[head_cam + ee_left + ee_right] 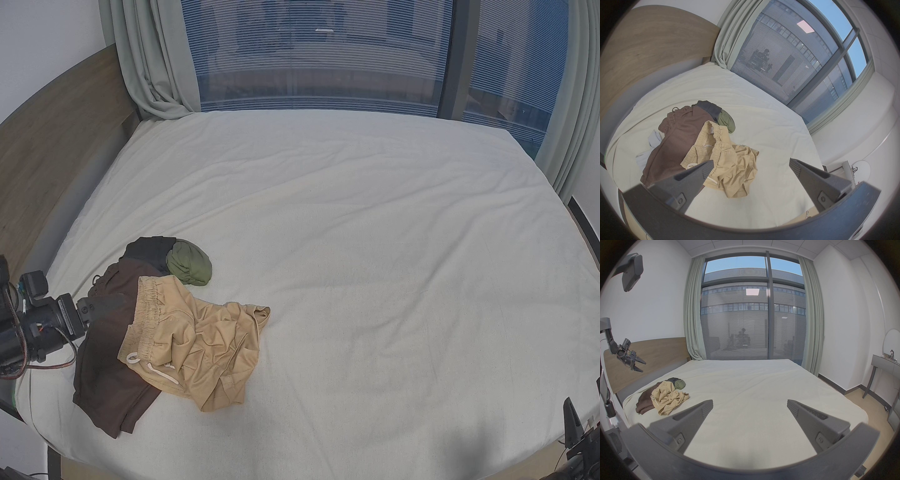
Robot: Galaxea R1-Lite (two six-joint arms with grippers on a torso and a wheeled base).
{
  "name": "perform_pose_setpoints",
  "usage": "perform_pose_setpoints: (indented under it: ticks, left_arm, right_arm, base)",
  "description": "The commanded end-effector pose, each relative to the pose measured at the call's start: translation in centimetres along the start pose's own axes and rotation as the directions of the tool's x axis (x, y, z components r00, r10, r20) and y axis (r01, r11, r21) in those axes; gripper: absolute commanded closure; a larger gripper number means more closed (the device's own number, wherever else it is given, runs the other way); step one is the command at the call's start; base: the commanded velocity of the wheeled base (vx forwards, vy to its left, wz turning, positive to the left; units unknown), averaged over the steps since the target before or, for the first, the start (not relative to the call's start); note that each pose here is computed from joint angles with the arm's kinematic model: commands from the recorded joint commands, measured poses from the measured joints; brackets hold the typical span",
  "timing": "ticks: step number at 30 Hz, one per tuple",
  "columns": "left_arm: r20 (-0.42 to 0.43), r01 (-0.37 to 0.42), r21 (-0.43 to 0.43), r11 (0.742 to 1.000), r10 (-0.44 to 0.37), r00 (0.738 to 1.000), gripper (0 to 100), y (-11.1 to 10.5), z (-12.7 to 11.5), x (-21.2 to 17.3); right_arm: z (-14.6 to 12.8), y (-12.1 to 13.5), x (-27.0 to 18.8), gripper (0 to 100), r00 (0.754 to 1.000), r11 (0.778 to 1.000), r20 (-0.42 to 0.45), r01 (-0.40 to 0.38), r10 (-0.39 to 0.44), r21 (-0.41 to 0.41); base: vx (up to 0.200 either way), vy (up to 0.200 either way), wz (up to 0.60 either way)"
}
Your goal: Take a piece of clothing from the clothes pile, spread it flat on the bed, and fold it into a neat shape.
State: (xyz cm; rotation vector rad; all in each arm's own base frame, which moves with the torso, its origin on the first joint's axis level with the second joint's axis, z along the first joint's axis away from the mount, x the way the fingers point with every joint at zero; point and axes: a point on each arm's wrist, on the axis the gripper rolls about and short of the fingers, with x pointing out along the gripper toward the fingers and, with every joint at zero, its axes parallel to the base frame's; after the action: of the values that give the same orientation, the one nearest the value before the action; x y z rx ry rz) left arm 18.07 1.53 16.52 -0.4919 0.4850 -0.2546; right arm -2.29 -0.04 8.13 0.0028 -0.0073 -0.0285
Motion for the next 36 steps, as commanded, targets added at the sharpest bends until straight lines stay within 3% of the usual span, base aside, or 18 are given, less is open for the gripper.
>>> perform_pose_setpoints:
  ticks: [1,8,18,36]
  left_arm:
    - [-0.051,-0.019,-0.019,1.0,0.018,0.999,0,1.1,0.6,2.1]
    - [-0.128,-0.057,-0.03,0.998,0.052,0.99,0,3.7,1.0,5.9]
    - [-0.166,-0.03,-0.035,0.999,0.024,0.986,0,7.4,1.2,10.5]
    - [-0.227,0.025,-0.062,0.998,-0.039,0.973,0,10.1,-0.5,15.1]
  right_arm:
    - [-0.5,0.0,0.1,0,1.0,1.0,-0.007,0.001,-0.001,0.0]
    - [-0.5,0.0,0.1,0,1.0,1.0,-0.007,-0.001,0.001,0.0]
    - [-0.5,0.0,0.1,0,1.0,1.0,-0.007,0.002,-0.002,0.002]
    - [-0.5,0.0,0.1,0,1.0,1.0,-0.007,0.002,-0.002,0.003]
  base:
    - [0.0,0.0,0.0]
    - [0.0,0.0,0.0]
    - [0.0,0.0,0.0]
    - [0.0,0.0,0.0]
